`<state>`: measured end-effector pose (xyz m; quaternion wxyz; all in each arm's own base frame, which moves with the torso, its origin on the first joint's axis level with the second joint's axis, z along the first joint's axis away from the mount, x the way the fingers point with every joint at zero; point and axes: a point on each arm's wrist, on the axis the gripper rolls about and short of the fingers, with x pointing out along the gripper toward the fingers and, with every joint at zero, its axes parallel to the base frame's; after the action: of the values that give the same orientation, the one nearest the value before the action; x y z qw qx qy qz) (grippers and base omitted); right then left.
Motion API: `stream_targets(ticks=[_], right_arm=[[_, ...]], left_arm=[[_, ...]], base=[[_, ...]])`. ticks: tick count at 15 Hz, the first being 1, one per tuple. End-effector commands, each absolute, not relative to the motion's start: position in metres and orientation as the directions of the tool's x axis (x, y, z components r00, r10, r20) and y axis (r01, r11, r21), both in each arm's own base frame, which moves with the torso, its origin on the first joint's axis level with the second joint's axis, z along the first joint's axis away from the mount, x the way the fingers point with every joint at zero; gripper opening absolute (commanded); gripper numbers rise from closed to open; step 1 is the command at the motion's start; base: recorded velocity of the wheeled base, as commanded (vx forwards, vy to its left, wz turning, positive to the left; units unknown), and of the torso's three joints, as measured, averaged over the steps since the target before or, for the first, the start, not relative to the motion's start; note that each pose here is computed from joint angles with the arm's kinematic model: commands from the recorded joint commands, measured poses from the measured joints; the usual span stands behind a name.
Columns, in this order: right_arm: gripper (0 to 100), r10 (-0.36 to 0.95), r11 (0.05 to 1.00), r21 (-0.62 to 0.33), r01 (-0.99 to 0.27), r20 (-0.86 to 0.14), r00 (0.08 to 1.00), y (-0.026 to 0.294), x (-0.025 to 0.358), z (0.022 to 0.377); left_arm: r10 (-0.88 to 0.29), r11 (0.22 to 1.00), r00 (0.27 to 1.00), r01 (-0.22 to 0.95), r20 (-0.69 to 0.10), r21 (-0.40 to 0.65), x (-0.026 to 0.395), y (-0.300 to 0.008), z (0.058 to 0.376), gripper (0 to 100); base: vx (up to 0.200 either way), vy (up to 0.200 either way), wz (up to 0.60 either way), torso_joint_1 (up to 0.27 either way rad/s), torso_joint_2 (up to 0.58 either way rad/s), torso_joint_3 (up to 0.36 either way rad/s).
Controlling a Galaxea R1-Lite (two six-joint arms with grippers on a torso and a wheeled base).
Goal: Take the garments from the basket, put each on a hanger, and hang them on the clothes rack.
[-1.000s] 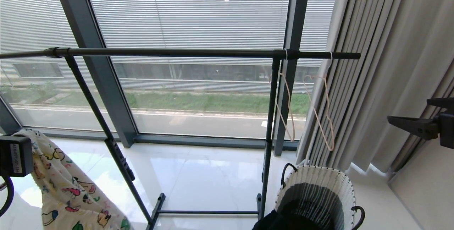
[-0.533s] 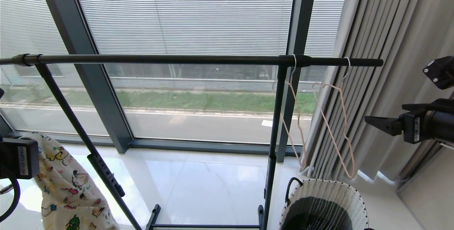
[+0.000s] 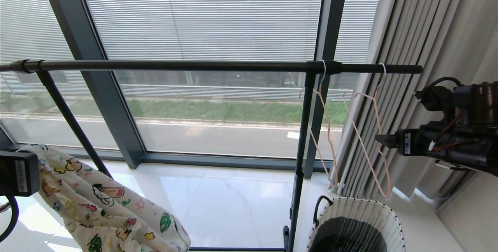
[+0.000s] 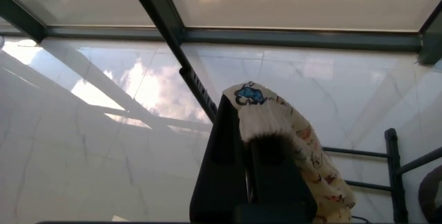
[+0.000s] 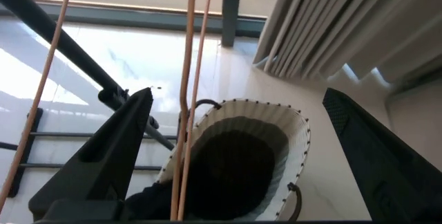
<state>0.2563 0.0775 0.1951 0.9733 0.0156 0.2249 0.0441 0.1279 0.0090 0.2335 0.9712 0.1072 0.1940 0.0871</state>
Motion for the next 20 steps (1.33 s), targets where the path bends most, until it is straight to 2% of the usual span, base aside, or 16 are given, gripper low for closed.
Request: stream_targets(ticks=[1, 8, 20], right_arm=[[100, 0.09, 0.996, 0.039, -0.082, -0.483, 0.871, 0.085, 0.273, 0.179], [100, 0.089, 0.996, 0.048, -0.076, -0.459, 0.884, 0.096, 0.313, 0.17], [100, 0.087, 0.996, 0.064, -0.066, -0.428, 0.9, 0.097, 0.323, 0.164]], left_arm=[[0.21, 0.962, 0.911, -0.128, -0.354, 0.242, 0.125, 0.009, 0.233, 0], [0.209, 0.962, 0.911, -0.126, -0.356, 0.244, 0.125, 0.009, 0.233, 0], [0.206, 0.962, 0.909, -0.121, -0.363, 0.243, 0.125, 0.009, 0.231, 0]], base=[[0.0, 0.0, 0.0, 0.0, 0.0, 0.0], [0.0, 0.0, 0.0, 0.0, 0.0, 0.0], [0.0, 0.0, 0.0, 0.0, 0.0, 0.0]])
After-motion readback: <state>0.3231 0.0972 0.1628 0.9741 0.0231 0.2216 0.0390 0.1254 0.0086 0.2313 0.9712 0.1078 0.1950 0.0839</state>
